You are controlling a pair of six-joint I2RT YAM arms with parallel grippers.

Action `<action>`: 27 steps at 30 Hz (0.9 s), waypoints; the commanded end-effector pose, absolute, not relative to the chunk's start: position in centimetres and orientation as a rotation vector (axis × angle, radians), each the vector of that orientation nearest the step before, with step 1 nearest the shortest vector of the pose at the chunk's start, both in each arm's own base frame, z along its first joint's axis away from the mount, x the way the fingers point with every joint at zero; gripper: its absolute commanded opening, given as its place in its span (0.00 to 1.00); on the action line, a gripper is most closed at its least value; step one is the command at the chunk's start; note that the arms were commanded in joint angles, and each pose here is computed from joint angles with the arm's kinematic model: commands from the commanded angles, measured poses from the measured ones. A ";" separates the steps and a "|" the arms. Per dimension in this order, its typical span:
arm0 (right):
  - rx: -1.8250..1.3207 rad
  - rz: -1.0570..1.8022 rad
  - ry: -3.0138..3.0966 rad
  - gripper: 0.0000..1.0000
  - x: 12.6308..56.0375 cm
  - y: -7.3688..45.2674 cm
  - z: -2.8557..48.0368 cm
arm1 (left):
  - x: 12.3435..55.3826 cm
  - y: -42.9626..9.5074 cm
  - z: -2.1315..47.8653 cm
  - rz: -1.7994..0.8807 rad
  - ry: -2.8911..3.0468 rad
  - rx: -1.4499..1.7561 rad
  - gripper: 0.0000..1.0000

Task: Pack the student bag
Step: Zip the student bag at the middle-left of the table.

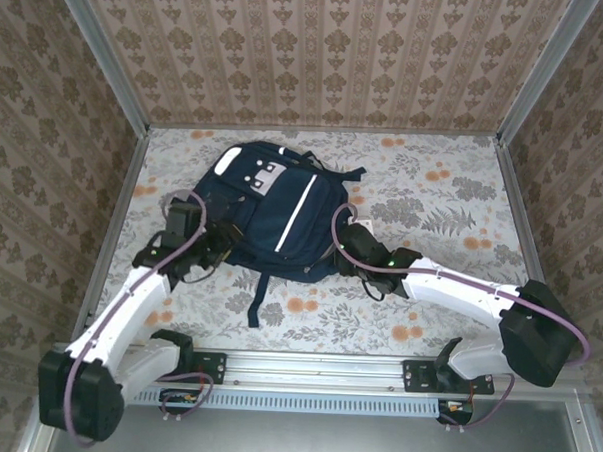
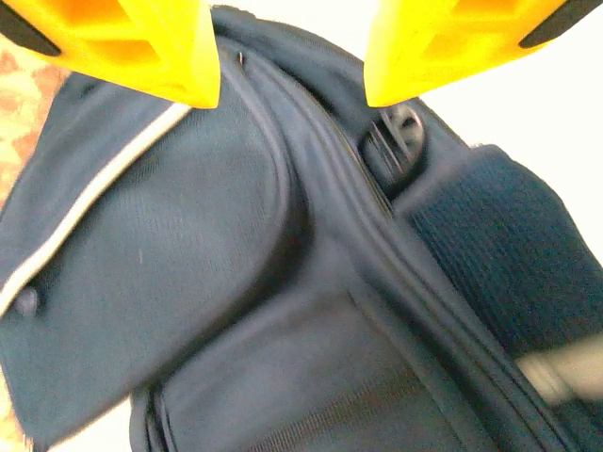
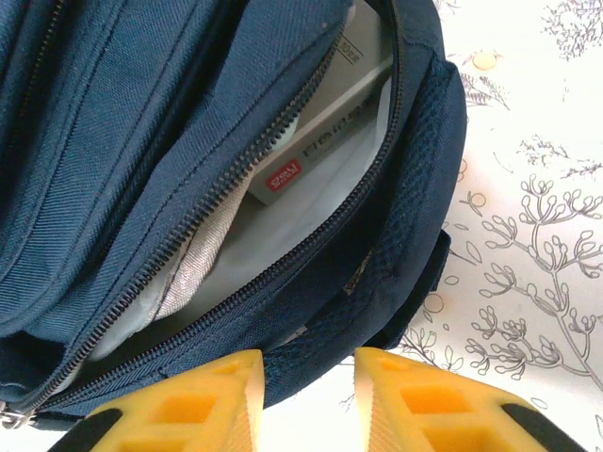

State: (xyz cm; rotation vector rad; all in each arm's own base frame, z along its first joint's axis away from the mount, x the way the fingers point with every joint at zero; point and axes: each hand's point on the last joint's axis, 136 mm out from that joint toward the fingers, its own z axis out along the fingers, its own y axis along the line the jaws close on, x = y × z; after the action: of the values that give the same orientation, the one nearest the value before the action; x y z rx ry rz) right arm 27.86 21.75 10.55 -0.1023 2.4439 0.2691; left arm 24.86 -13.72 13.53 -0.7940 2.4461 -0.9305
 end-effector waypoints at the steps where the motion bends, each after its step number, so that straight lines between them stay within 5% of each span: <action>1: -0.188 0.253 2.451 0.32 27.4 21.9 11.3 | 22.6 -15.0 11.2 -0.901 2.459 -0.956 0.43; 7: -0.219 0.277 2.446 0.33 26.8 21.8 11.5 | 21.4 -17.7 8.6 -0.925 2.468 -0.998 0.42; 12: -0.222 0.324 2.454 0.33 26.3 22.3 11.8 | 22.6 -18.3 8.1 -0.897 2.458 -0.965 0.55; 19: -0.252 0.340 2.456 0.35 25.2 23.6 12.2 | 24.2 -18.9 6.8 -0.887 2.446 -0.937 0.56; 22: -0.265 0.341 2.456 0.36 24.8 24.3 12.4 | 25.1 -19.3 6.6 -0.869 2.457 -0.900 0.44; 25: -0.280 0.315 2.455 0.40 24.3 24.8 12.6 | 26.0 -20.2 7.2 -0.882 2.464 -0.859 0.12; 27: -0.291 0.296 2.454 0.40 23.9 25.1 12.8 | 26.4 -20.8 8.1 -0.895 2.467 -0.837 0.00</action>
State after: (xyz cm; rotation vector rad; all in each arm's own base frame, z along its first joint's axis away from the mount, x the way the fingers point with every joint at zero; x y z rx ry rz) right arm 23.99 25.00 11.92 -0.3063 2.4610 0.3407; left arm 23.89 -19.07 4.73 -0.9145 2.5549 -0.7963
